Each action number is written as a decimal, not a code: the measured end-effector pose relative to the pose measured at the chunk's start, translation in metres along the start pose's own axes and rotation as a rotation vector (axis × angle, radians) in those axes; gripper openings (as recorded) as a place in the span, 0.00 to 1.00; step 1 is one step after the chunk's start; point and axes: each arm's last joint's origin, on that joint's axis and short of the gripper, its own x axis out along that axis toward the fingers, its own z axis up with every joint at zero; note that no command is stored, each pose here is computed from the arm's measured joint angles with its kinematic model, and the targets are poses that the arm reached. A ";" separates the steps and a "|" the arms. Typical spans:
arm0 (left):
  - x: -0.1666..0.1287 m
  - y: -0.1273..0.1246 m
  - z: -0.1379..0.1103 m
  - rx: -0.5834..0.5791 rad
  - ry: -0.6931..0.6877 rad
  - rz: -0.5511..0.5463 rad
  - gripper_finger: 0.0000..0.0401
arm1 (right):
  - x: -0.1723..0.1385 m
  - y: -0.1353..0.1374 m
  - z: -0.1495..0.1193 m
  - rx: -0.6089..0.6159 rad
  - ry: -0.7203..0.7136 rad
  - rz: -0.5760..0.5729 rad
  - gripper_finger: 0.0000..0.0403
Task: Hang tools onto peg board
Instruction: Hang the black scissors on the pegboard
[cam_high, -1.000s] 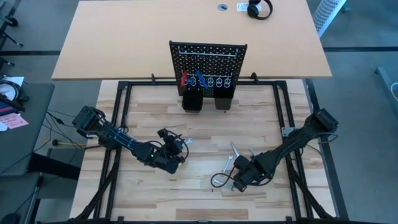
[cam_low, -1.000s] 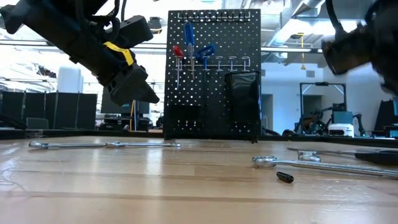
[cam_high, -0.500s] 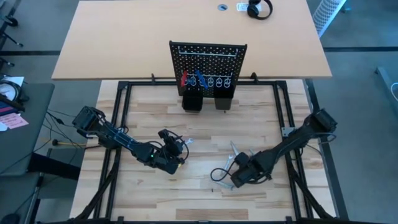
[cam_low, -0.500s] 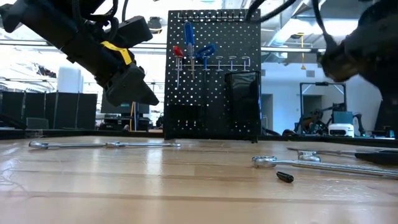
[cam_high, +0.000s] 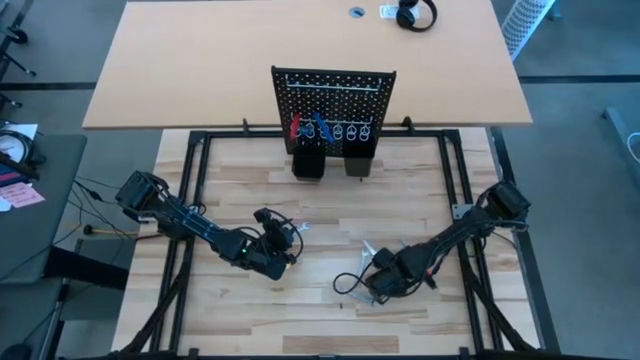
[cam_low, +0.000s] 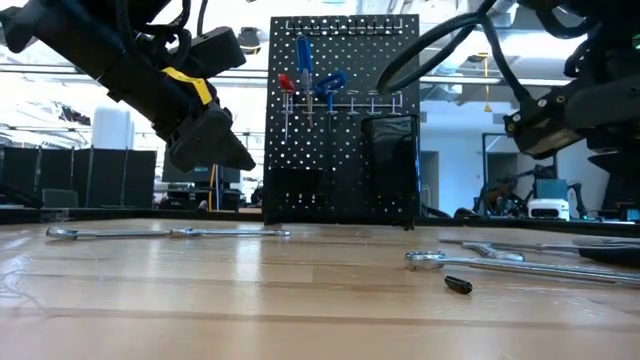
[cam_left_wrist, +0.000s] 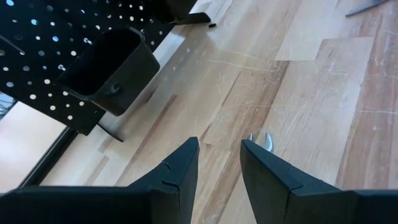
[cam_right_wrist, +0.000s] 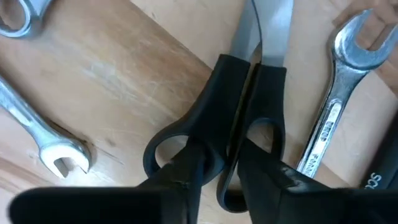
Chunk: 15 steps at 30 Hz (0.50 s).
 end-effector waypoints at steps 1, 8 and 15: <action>0.000 0.000 0.000 0.001 0.000 0.000 0.28 | 0.000 0.000 0.000 -0.023 -0.003 -0.001 0.23; 0.000 0.000 0.000 0.003 0.000 -0.001 0.28 | -0.010 -0.004 -0.009 -0.093 -0.122 -0.010 0.18; 0.000 0.000 0.000 0.003 0.002 -0.004 0.28 | -0.052 -0.010 -0.030 -0.138 -0.515 0.082 0.17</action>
